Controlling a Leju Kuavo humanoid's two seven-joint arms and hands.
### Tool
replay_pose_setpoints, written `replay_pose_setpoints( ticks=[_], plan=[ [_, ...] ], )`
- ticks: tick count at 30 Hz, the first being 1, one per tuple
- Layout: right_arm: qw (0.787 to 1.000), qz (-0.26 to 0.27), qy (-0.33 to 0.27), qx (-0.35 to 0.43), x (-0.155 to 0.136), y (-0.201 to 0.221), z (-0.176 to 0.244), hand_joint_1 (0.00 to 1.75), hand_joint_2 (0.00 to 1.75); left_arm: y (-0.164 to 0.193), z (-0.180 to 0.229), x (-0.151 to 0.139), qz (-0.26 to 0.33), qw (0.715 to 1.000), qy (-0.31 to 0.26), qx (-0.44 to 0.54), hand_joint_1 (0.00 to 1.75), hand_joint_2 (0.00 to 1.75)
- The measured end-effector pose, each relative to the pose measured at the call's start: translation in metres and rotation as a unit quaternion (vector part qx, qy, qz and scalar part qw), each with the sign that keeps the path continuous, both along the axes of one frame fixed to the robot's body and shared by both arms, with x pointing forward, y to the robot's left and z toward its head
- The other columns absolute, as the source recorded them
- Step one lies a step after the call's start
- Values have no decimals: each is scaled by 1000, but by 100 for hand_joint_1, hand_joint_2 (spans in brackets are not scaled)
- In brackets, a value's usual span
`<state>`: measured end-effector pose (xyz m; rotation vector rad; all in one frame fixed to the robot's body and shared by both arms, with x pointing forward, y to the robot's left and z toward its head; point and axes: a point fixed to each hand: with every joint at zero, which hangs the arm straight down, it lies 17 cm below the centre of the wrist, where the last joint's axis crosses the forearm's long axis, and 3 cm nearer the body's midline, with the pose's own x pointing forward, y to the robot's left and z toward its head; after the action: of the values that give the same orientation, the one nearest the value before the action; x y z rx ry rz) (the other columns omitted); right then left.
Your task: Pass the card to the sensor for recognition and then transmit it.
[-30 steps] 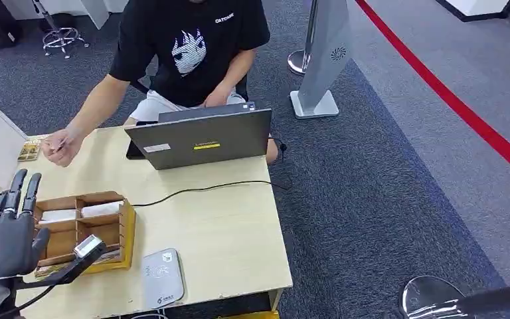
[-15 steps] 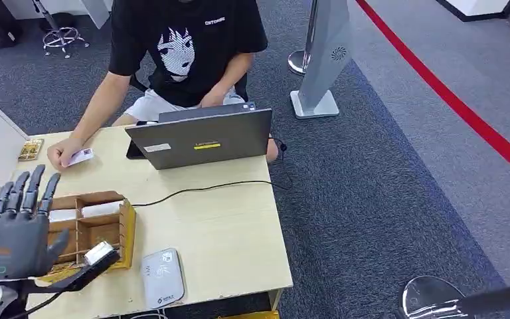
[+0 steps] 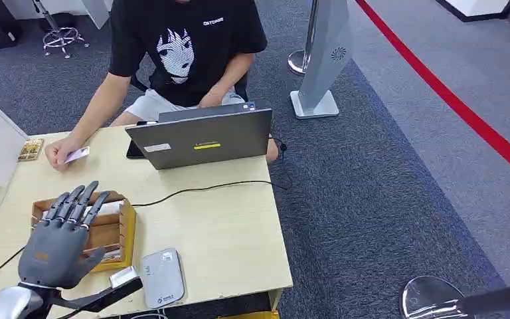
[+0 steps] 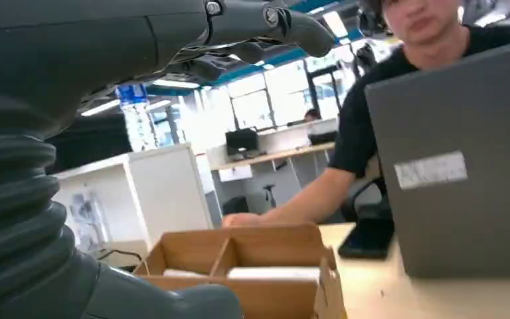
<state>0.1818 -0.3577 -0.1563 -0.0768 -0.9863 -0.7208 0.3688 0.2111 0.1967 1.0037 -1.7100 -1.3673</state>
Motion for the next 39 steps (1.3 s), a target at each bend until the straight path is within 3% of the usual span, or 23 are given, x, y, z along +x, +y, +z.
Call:
replay_pose_setpoints(
  ticks=[5,17,22,25,29,39],
  plan=[
    [1000,9,7,-9,0,-5,-1,0,175,-15,-30,-13,-36,997,70,6,0,175],
    [1000,-25,1,-16,0,-22,2,0,175,-26,-51,-29,-58,993,102,31,0,175],
    [1000,-13,8,-26,-1,-19,0,0,175,-15,-71,-40,-28,992,115,37,0,175],
    [1000,-9,-18,-21,7,-16,7,0,175,-5,-81,-43,-6,992,111,52,0,175],
    [1000,-11,-8,-19,8,-11,1,0,175,-4,-88,-48,-11,991,126,33,0,175],
    [999,-52,-7,-1,-4,-19,-1,0,175,41,-114,-34,59,990,124,2,0,175]
  ],
)
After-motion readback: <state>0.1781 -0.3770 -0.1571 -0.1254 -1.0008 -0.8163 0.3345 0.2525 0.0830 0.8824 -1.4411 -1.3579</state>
